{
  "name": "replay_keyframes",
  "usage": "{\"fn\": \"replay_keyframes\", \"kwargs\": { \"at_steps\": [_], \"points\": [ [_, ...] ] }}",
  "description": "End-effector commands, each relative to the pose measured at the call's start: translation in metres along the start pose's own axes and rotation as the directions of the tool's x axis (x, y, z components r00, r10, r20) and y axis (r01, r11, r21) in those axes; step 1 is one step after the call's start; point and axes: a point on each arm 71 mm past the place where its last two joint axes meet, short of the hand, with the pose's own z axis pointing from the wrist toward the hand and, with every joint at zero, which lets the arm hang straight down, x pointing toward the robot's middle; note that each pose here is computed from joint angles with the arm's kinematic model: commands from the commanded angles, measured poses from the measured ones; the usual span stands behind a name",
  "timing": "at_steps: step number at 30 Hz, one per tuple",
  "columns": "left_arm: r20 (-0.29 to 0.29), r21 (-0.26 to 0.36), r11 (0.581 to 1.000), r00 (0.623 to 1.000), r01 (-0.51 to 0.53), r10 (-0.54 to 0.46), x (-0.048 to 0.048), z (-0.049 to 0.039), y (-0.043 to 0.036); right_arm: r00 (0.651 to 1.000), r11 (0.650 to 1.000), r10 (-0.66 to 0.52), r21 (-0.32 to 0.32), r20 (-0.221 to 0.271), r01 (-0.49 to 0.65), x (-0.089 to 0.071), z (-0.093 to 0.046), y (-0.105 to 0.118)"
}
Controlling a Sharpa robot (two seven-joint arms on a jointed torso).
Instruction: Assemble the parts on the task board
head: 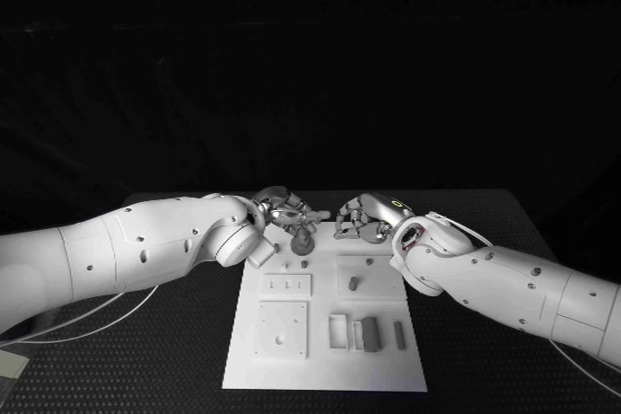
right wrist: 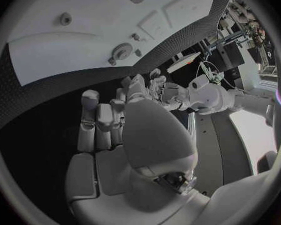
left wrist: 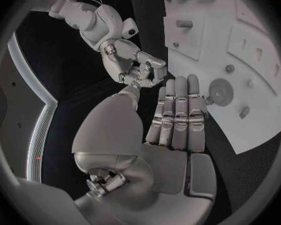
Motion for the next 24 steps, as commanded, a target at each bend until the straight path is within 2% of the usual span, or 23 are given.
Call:
{"fn": "replay_keyframes", "kwargs": {
  "at_steps": [1, 24],
  "points": [
    [-0.032, -0.011, 1.000, 0.999, 0.003, -0.003, 0.0054, 0.0014, -0.0016, 1.000, 1.000, -0.011, -0.005, -0.008, 0.011, 0.001, 0.000, 0.004],
    [-0.062, -0.051, 0.998, 0.998, -0.022, 0.019, 0.0129, 0.0043, -0.0027, 1.000, 0.999, -0.003, -0.032, 0.007, 0.003, 0.000, 0.004, 0.017]
  ]
}}
